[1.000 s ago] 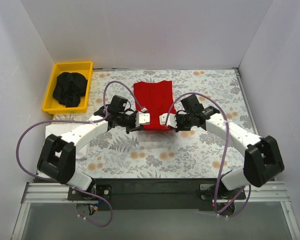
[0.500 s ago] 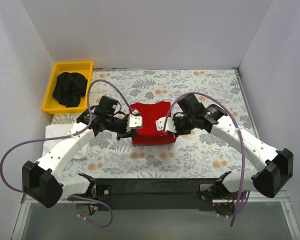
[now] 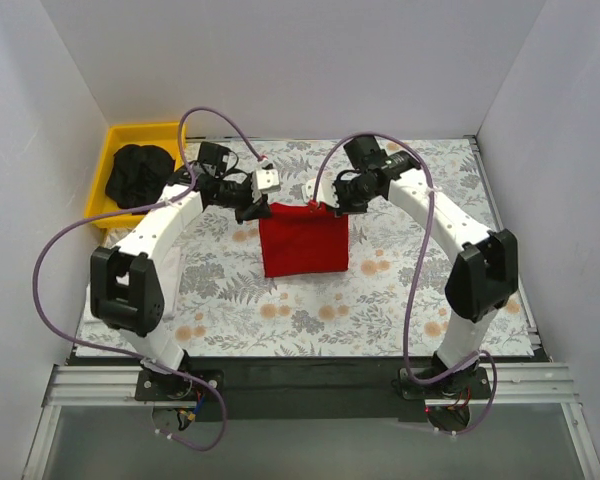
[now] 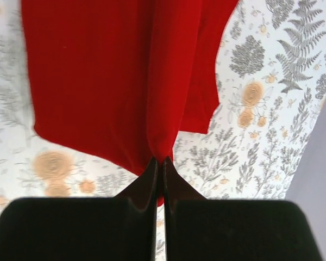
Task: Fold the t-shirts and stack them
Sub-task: Fold the tshirt
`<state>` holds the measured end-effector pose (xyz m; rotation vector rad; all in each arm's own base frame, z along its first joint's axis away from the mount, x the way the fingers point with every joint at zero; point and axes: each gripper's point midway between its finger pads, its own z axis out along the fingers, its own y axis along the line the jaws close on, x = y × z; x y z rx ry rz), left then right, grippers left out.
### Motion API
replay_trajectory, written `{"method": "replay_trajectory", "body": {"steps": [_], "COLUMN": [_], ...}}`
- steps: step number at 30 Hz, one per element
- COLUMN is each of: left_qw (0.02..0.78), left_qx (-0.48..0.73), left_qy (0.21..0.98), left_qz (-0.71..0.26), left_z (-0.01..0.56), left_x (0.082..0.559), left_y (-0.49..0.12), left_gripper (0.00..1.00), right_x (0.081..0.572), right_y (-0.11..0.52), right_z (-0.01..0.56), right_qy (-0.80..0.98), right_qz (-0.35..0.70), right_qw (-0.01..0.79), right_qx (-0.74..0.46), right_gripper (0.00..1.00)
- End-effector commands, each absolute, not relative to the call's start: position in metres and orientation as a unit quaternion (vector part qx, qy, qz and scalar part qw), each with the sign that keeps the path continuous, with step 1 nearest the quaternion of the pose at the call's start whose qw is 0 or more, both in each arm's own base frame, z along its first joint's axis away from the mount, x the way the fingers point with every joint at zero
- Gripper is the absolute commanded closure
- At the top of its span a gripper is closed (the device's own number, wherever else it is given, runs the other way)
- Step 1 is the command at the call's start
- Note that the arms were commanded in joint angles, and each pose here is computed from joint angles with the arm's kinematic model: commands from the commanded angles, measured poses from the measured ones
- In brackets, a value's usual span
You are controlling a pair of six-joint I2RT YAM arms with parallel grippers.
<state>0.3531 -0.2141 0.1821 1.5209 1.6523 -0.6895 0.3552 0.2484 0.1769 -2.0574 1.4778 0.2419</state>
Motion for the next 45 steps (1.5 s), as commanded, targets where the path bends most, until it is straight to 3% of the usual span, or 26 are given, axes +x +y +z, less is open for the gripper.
{"method": "replay_trajectory", "body": {"steps": [1, 14, 22, 30, 38, 40, 41, 43, 44, 45], "left_qw": [0.396, 0.385, 0.387, 0.414, 0.396, 0.394, 0.401, 0.409, 0.421, 0.43], "left_qx": [0.597, 0.546, 0.517, 0.522, 0.511, 0.501, 0.493, 0.476, 0.447, 0.426], "left_qy": [0.647, 0.702, 0.722, 0.695, 0.719, 0.729, 0.734, 0.743, 0.759, 0.767], "left_qz": [-0.262, -0.247, -0.25, -0.27, -0.254, -0.249, -0.241, -0.233, -0.217, -0.21], "left_z": [0.171, 0.084, 0.067, 0.127, 0.09, 0.078, 0.077, 0.072, 0.075, 0.079], "left_x": [0.39, 0.476, 0.49, 0.479, 0.506, 0.516, 0.524, 0.538, 0.551, 0.56], "left_y": [-0.207, -0.191, -0.194, -0.203, -0.2, -0.198, -0.198, -0.196, -0.192, -0.191], "left_gripper": [1.0, 1.0, 1.0, 1.0, 0.98, 0.93, 0.86, 0.76, 0.7, 0.68], "right_x": [0.389, 0.492, 0.493, 0.472, 0.493, 0.5, 0.503, 0.517, 0.526, 0.534], "right_y": [0.252, 0.268, 0.272, 0.272, 0.276, 0.276, 0.276, 0.275, 0.27, 0.267], "right_z": [0.173, 0.085, 0.055, 0.118, 0.092, 0.078, 0.074, 0.07, 0.074, 0.081], "right_qy": [0.537, 0.567, 0.594, 0.572, 0.577, 0.587, 0.592, 0.6, 0.607, 0.624], "right_qz": [0.081, 0.072, 0.087, 0.09, 0.081, 0.081, 0.076, 0.059, 0.045, 0.04], "right_qw": [0.299, 0.291, 0.288, 0.33, 0.323, 0.315, 0.314, 0.326, 0.336, 0.349], "right_qx": [-0.785, -0.768, -0.746, -0.745, -0.746, -0.742, -0.738, -0.728, -0.718, -0.697], "right_gripper": [0.99, 0.99, 0.99, 0.99, 0.98, 0.92, 0.75, 0.63, 0.49, 0.41]}}
